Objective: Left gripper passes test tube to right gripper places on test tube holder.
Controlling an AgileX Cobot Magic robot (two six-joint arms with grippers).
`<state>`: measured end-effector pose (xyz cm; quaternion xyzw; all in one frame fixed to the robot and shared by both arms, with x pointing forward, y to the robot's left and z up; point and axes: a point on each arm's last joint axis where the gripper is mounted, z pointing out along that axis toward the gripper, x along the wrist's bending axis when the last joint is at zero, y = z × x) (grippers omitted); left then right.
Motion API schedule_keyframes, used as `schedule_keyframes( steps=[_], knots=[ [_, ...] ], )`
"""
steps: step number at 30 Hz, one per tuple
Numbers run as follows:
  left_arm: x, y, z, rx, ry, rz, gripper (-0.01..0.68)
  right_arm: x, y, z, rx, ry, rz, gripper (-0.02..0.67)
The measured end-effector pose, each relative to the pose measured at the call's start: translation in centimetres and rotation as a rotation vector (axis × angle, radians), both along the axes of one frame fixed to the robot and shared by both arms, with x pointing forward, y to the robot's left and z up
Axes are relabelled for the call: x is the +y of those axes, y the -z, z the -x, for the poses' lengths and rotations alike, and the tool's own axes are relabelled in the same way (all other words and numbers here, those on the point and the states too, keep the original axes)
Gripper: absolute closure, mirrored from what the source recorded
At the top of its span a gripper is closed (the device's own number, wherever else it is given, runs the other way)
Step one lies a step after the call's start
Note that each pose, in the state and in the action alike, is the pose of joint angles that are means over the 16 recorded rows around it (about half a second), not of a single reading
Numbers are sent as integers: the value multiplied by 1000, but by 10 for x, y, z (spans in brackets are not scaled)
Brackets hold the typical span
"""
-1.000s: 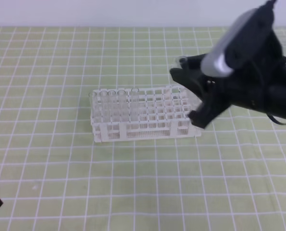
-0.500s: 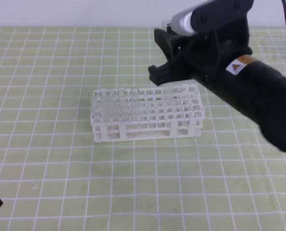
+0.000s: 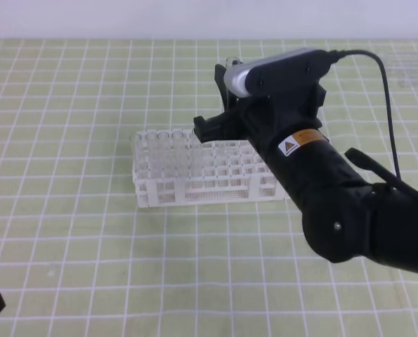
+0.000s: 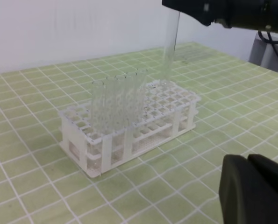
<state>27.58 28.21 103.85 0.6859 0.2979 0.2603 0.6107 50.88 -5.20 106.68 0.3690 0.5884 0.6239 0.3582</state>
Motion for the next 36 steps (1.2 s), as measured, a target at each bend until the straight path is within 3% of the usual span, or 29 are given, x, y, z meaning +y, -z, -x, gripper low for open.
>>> schedule_keyframes(
  steps=[36],
  knots=[
    [0, 2, -1, 8, -9, -21, 675, 24, 56, -18, -4, -35, 12, 545]
  ],
)
